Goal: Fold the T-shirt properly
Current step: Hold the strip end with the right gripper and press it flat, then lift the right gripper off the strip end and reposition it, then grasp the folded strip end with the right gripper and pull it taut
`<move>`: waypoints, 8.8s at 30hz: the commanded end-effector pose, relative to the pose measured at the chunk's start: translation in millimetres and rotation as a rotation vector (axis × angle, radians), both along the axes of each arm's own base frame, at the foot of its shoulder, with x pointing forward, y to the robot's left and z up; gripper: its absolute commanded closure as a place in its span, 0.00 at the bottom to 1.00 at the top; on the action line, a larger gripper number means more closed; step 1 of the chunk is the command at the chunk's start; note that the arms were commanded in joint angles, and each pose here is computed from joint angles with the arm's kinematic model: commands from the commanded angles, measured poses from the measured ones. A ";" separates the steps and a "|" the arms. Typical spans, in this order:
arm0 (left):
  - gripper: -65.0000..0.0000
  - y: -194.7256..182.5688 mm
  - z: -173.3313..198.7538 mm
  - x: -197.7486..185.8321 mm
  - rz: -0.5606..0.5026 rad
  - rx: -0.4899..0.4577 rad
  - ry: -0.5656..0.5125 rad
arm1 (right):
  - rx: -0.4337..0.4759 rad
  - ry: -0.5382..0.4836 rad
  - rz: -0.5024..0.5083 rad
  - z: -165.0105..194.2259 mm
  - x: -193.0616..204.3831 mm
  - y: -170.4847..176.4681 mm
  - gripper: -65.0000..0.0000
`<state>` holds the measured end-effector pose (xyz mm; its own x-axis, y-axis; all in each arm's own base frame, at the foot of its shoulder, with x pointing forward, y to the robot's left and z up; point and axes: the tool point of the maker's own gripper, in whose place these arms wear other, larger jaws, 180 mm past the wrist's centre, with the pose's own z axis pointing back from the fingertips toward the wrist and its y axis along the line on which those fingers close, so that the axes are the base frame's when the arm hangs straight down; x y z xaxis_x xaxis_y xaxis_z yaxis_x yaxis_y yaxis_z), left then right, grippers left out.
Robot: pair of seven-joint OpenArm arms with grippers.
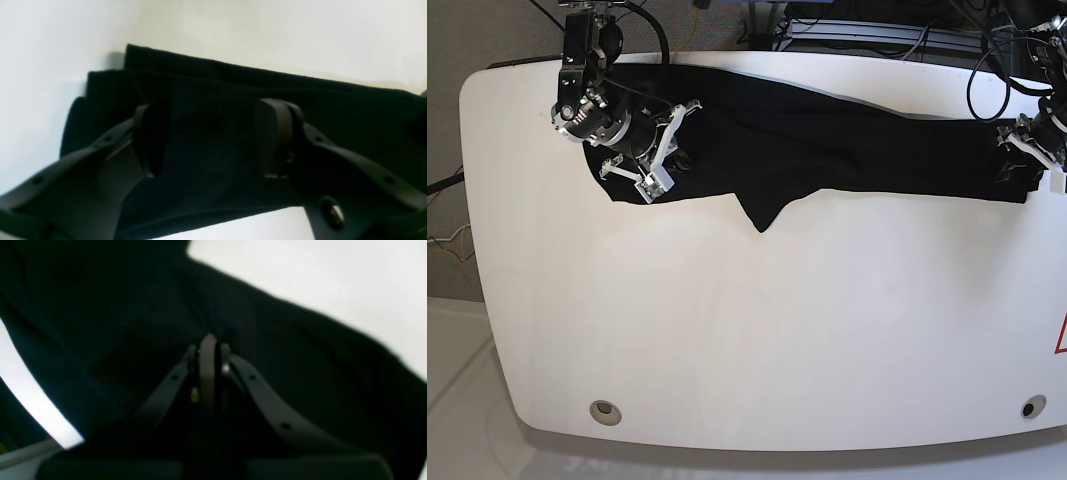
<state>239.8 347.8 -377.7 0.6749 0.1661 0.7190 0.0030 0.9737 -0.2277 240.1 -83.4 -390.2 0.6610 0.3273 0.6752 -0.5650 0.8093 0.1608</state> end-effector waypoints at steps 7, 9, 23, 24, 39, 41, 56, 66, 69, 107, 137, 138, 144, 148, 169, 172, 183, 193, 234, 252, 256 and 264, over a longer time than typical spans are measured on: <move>0.44 7.0 18.4 15.4 -0.008 0.031 -0.065 | 0.114 0.044 0.020 -10.2 7.8 2.7 0.99; 0.44 7.3 15.3 16.3 -0.006 0.024 -0.061 | 0.118 0.049 0.035 -10.7 7.7 6.5 0.99; 0.45 5.9 -8.7 19.4 0.010 -0.014 -0.025 | 0.129 0.064 0.041 -13.9 7.4 9.6 0.99; 0.45 6.6 -8.1 19.3 0.012 -0.012 -0.027 | 0.132 0.066 0.038 -14.1 7.2 8.8 0.99; 0.44 4.0 21.5 33.1 -0.022 0.036 -0.092 | 0.109 -0.013 0.020 6.2 30.3 -4.5 0.96; 0.44 -0.6 30.5 35.8 -0.048 0.057 -0.110 | 0.108 -0.040 0.013 12.4 40.1 -7.6 0.92; 0.44 -8.3 13.6 31.6 -0.031 0.015 -0.079 | 0.045 -0.054 -0.048 -1.0 69.1 -29.0 0.96; 0.44 36.4 20.5 19.6 0.103 0.003 -0.101 | 0.066 0.015 -0.005 -17.3 47.2 -17.4 0.97; 0.44 39.3 16.0 17.9 0.118 -0.012 -0.092 | 0.069 0.026 -0.002 -19.0 44.8 -16.7 0.96; 0.42 20.0 14.7 49.9 0.053 0.025 -0.095 | -0.061 -0.219 -0.021 58.2 57.8 -48.0 0.93; 0.40 51.9 73.4 38.1 0.075 0.118 -0.187 | 0.090 -0.301 -0.099 104.8 62.1 -43.0 0.28; 0.40 51.8 72.5 38.0 0.076 0.115 -0.186 | 0.106 -0.299 -0.095 103.2 61.7 -37.5 0.26; 0.40 48.7 68.4 38.0 0.077 0.089 -0.181 | 0.227 -0.260 -0.053 91.2 43.6 9.5 0.29; 0.40 49.7 66.6 37.1 0.076 0.089 -0.173 | 0.306 -0.214 -0.046 84.7 28.1 41.8 0.31; 0.39 47.5 43.3 31.2 0.038 0.201 -0.054 | 0.207 0.099 -0.083 -14.5 21.7 10.9 1.00; 0.38 47.6 46.1 32.8 0.038 0.204 -0.060 | 0.198 0.108 -0.091 -19.4 31.6 3.7 1.00; 0.37 46.2 43.2 29.1 0.048 0.174 -0.057 | 0.179 0.005 -0.066 11.4 74.2 4.0 0.82; 0.36 40.7 46.8 30.4 0.043 0.065 -0.097 | 0.217 0.022 -0.057 2.3 64.8 17.3 0.87; 0.37 51.5 29.4 7.3 0.064 0.077 -0.024 | 0.212 0.054 0.087 29.1 55.3 43.1 0.94; 0.35 45.0 39.8 7.9 0.026 0.034 -0.032 | 0.182 -0.021 0.095 54.4 16.2 40.7 0.93; 0.34 43.3 44.8 7.1 0.022 0.004 -0.043 | 0.170 -0.047 0.105 59.0 14.9 43.0 0.95; 0.35 44.9 44.1 7.0 0.016 0.041 -0.033 | 0.144 -0.053 0.095 62.5 7.3 35.9 0.95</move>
